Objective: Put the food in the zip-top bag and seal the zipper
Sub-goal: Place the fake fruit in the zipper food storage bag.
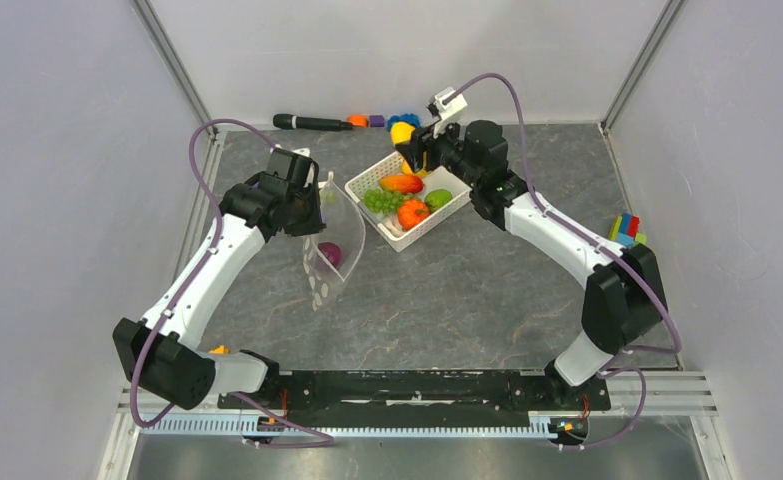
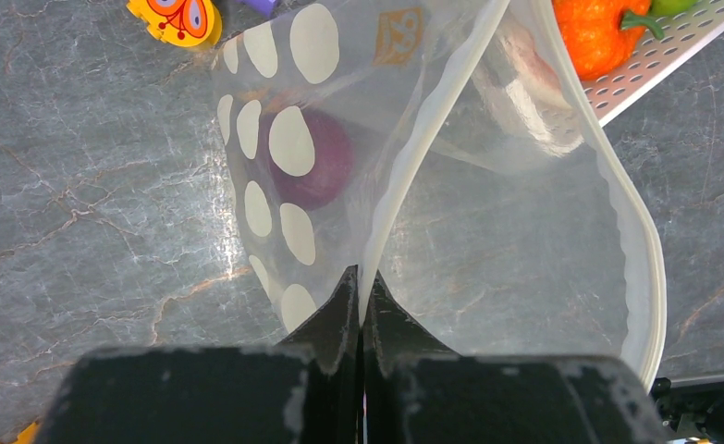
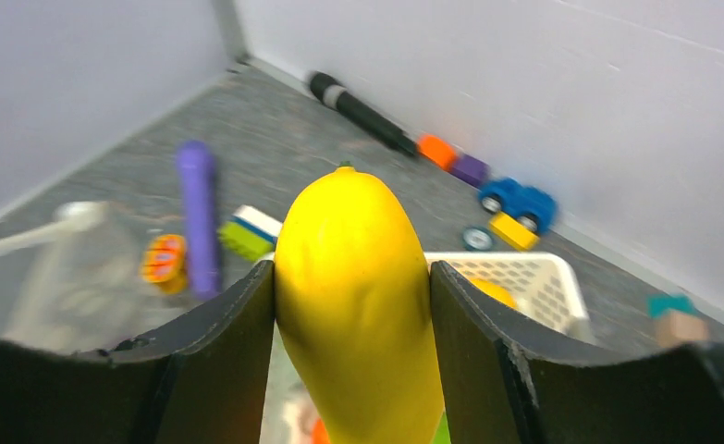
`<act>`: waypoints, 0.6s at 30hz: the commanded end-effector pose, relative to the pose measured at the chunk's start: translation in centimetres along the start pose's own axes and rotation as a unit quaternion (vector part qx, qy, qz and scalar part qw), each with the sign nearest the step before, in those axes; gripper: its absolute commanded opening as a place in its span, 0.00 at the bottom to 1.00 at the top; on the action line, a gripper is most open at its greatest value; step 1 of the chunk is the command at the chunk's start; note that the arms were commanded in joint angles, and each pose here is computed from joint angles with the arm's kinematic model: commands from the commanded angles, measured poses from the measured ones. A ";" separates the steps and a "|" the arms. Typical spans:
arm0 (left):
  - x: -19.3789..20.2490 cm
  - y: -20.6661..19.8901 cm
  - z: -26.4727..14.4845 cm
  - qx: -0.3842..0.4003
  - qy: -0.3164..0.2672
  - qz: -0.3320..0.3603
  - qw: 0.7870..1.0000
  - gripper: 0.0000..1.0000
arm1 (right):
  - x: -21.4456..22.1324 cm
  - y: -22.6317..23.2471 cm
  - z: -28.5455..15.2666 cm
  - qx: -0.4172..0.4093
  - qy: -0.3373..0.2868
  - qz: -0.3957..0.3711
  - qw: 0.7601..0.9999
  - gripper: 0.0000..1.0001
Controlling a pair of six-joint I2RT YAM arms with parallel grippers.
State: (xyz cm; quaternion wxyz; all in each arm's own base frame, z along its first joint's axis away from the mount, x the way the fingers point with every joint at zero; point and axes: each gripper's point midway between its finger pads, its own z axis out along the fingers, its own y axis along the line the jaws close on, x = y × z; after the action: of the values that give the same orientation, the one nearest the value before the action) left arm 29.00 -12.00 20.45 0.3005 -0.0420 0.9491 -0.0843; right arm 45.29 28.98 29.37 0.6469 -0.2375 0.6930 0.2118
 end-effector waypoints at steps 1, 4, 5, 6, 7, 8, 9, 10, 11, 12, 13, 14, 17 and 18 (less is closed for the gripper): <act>-0.6 -0.5 -0.4 0.017 -0.013 0.008 1.000 0.02 | -5.9 7.6 -2.5 -0.147 -0.091 0.027 0.985 0.09; -0.5 -0.5 -0.4 0.021 -0.012 0.007 1.000 0.02 | -7.1 11.3 -3.8 -0.199 -0.115 0.037 0.972 0.09; -0.5 -0.6 -0.4 0.021 -0.012 0.007 1.000 0.02 | -7.7 12.4 -4.4 -0.216 -0.129 0.046 0.967 0.09; -0.4 -0.6 -0.5 0.023 -0.011 0.007 1.000 0.02 | -7.8 13.5 -4.8 -0.228 -0.136 0.057 0.962 0.08; -0.5 -0.7 -0.5 0.026 -0.012 0.008 1.000 0.02 | -8.5 14.3 -5.4 -0.239 -0.151 0.066 0.957 0.08; -0.5 -0.8 -0.6 0.029 -0.013 0.007 0.999 0.02 | -8.7 15.2 -6.0 -0.249 -0.162 0.073 0.952 0.08; -0.5 -0.9 -0.6 0.031 -0.013 0.008 0.999 0.02 | -9.1 15.8 -6.5 -0.257 -0.175 0.082 0.947 0.08; -0.5 -0.9 -0.7 0.033 -0.014 0.008 0.999 0.02 | -9.6 16.4 -7.1 -0.264 -0.189 0.092 0.941 0.08; -0.5 -0.9 -0.7 0.033 -0.015 0.007 0.999 0.02 | -9.6 16.8 -7.5 -0.269 -0.197 0.103 0.937 0.08; -0.5 -1.0 -0.6 0.034 -0.015 0.007 0.999 0.02 | -9.9 17.2 -8.1 -0.275 -0.208 0.120 0.931 0.08; -0.5 -1.0 -0.7 0.036 -0.015 0.006 0.999 0.02 | -9.7 17.5 -8.5 -0.282 -0.213 0.135 0.926 0.08; -0.4 -1.1 -0.6 0.037 -0.013 0.006 0.999 0.02 | -9.9 17.7 -8.9 -0.288 -0.224 0.146 0.920 0.08; -0.4 -1.2 -0.5 0.040 -0.010 0.004 0.999 0.02 | -9.3 18.5 -9.4 -0.303 -0.226 0.175 0.909 0.08; -0.4 -1.2 -0.6 0.040 -0.010 0.004 0.999 0.02 | -9.0 18.7 -9.4 -0.305 -0.224 0.182 0.908 0.08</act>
State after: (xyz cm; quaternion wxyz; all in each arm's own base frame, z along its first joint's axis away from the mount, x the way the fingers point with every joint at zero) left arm 28.80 -12.60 20.26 0.2941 -0.0367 0.9498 -0.1000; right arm 29.18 39.45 34.29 0.6133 -0.2733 0.5327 0.5151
